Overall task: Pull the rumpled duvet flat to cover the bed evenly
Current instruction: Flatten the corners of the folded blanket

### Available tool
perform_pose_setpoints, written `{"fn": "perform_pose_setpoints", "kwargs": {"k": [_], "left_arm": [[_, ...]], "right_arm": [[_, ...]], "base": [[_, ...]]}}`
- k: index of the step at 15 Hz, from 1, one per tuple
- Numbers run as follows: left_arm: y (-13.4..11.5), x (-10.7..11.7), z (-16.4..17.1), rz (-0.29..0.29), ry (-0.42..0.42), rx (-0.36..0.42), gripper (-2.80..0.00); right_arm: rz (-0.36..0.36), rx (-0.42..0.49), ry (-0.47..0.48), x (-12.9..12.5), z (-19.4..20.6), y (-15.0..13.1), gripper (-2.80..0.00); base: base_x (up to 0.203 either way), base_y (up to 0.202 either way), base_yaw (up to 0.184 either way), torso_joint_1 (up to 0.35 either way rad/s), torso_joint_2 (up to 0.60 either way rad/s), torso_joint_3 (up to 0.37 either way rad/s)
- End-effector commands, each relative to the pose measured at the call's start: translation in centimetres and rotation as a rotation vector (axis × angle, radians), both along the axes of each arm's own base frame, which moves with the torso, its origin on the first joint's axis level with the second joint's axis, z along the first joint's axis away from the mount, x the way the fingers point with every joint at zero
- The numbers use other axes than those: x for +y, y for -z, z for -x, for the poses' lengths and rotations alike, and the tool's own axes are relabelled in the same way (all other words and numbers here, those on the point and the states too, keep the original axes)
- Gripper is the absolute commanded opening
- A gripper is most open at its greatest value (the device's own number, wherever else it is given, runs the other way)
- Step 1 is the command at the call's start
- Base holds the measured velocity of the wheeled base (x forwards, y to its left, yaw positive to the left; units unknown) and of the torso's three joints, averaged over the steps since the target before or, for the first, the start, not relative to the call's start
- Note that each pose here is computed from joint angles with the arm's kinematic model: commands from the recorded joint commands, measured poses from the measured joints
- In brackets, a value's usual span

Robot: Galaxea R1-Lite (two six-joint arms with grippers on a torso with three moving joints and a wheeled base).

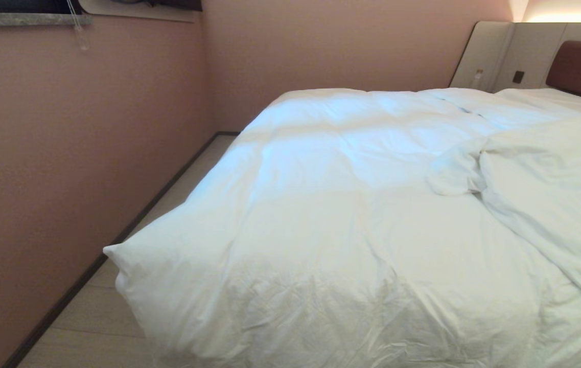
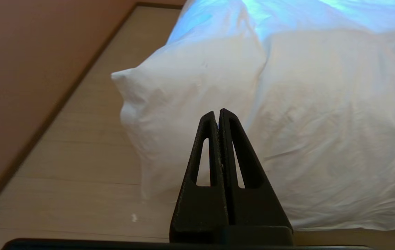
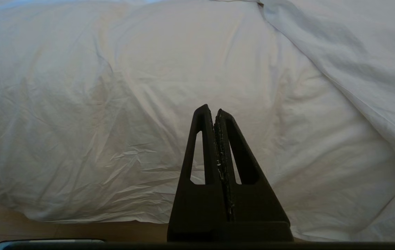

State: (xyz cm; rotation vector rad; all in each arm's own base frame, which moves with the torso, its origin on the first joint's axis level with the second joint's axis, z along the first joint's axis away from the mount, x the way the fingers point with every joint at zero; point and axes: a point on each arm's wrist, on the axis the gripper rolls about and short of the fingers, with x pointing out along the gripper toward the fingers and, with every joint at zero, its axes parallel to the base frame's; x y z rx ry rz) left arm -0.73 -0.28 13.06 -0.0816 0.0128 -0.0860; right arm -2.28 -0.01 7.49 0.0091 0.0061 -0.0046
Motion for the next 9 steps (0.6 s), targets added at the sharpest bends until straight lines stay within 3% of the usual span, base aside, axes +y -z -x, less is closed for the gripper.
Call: {"fn": "perform_pose_setpoints", "kwargs": {"k": [1, 6, 9], "left_arm": [[1.0, 0.0, 0.7, -0.02, 0.003, -0.045, -2.8], [3.3, 0.1, 1.9, -0.066, -0.029, -0.191, -2.8], [3.9, 0.2, 1.7, -0.063, -0.075, -0.172, -2.8]], "right_arm": [[0.0, 0.0, 0.0, 0.0, 0.0, 0.0, -2.8], [0.0, 0.0, 0.0, 0.0, 0.0, 0.0, -2.8], [0.0, 0.0, 0.0, 0.0, 0.0, 0.0, -2.8]], "base": [[0.0, 0.0, 0.0, 0.0, 0.0, 0.0], [0.0, 0.0, 0.0, 0.0, 0.0, 0.0], [0.0, 0.0, 0.0, 0.0, 0.0, 0.0]]}}
